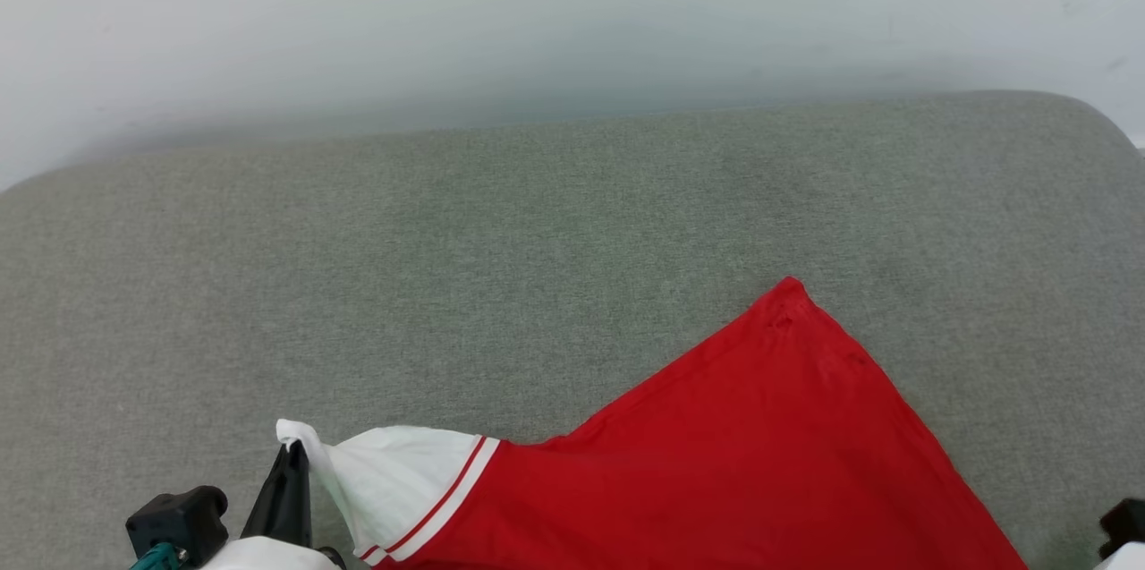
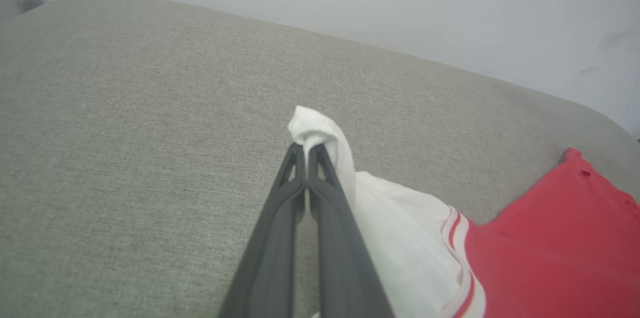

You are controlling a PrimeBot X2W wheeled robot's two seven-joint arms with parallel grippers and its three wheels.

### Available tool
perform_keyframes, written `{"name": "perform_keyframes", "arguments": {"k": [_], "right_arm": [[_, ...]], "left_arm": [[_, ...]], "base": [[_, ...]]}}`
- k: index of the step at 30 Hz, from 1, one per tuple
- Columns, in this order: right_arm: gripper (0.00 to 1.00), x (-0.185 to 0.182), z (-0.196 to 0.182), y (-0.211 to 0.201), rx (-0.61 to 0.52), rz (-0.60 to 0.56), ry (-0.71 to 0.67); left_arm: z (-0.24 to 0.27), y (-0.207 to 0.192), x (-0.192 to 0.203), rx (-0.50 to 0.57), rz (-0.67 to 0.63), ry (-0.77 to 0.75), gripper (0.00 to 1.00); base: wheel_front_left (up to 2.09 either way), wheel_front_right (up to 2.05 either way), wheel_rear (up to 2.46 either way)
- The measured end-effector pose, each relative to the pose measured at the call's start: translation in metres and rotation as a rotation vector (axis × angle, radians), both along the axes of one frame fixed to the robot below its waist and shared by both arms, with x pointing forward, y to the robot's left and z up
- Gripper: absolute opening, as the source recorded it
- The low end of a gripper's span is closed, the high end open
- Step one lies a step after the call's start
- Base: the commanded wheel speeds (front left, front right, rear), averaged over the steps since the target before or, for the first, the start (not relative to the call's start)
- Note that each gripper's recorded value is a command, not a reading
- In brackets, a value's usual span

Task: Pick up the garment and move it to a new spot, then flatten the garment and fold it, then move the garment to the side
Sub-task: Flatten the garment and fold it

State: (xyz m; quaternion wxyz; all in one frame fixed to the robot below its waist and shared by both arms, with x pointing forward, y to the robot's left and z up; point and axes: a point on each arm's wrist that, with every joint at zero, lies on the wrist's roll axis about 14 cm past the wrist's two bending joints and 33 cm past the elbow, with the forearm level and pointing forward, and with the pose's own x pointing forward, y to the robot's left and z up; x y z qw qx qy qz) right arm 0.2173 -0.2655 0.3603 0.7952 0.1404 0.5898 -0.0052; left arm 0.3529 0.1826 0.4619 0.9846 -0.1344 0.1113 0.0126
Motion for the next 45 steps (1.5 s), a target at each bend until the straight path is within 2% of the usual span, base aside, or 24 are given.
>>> {"name": "perform_keyframes", "arguments": {"k": [4, 10, 15, 17, 22, 25, 28, 32, 40, 41, 42, 43, 45], "right_arm": [[1.0, 0.031, 0.021, -0.019, -0.067, -0.066, -0.195], [1.0, 0.11, 0.074, -0.042, -0.169, -0.132, -0.564], [1.0, 0.174, 0.111, -0.03, -0.177, -0.105, -0.807], [1.0, 0.196, 0.119, -0.017, -0.16, -0.068, -0.863], [1.0, 0.236, 0.105, 0.018, -0.112, 0.082, -0.791], [1.0, 0.248, 0.081, 0.042, -0.081, 0.198, -0.644], [1.0, 0.25, 0.056, 0.061, -0.055, 0.297, -0.463], [1.0, 0.251, 0.033, 0.082, -0.016, 0.389, -0.29], [1.0, 0.248, 0.002, 0.107, 0.002, 0.512, -0.109], [0.49, 0.248, 0.001, 0.107, 0.0, 0.517, -0.098], [0.18, 0.248, 0.0, 0.108, 0.001, 0.523, -0.094], [0.0, 0.247, 0.001, 0.109, 0.012, 0.52, -0.092], [0.0, 0.245, 0.002, 0.113, 0.017, 0.531, -0.092]], "left_arm": [[0.0, -0.003, 0.003, 0.006, -0.015, 0.006, 0.0], [0.005, -0.012, 0.014, 0.01, -0.04, -0.005, 0.0], [0.011, -0.018, 0.029, 0.022, -0.056, -0.038, 0.0], [0.012, -0.019, 0.034, 0.022, -0.055, -0.048, 0.0], [0.011, -0.025, 0.048, 0.014, -0.057, -0.062, 0.0], [0.007, -0.027, 0.055, 0.01, -0.061, -0.058, 0.0], [0.002, -0.027, 0.06, 0.009, -0.06, -0.053, 0.0], [-0.006, -0.026, 0.064, 0.002, -0.049, -0.036, 0.0], [-0.024, -0.018, 0.064, 0.007, -0.023, 0.009, 0.0], [-0.025, -0.017, 0.063, 0.006, -0.021, 0.012, 0.0], [-0.026, -0.016, 0.062, 0.006, -0.018, 0.012, 0.0], [-0.027, -0.016, 0.062, 0.005, -0.017, 0.016, 0.0], [-0.026, -0.014, 0.06, 0.012, -0.016, 0.017, 0.0]], "base": [[0.0, 0.0, 0.0], [0.0, 0.0, 0.0], [0.0, 0.0, 0.0], [0.0, 0.0, 0.0], [0.0, 0.0, 0.0], [0.0, 0.0, 0.0], [0.0, 0.0, 0.0], [0.0, 0.0, 0.0], [0.0, 0.0, 0.0], [0.0, 0.0, 0.0], [0.0, 0.0, 0.0], [0.0, 0.0, 0.0], [0.0, 0.0, 0.0]]}}
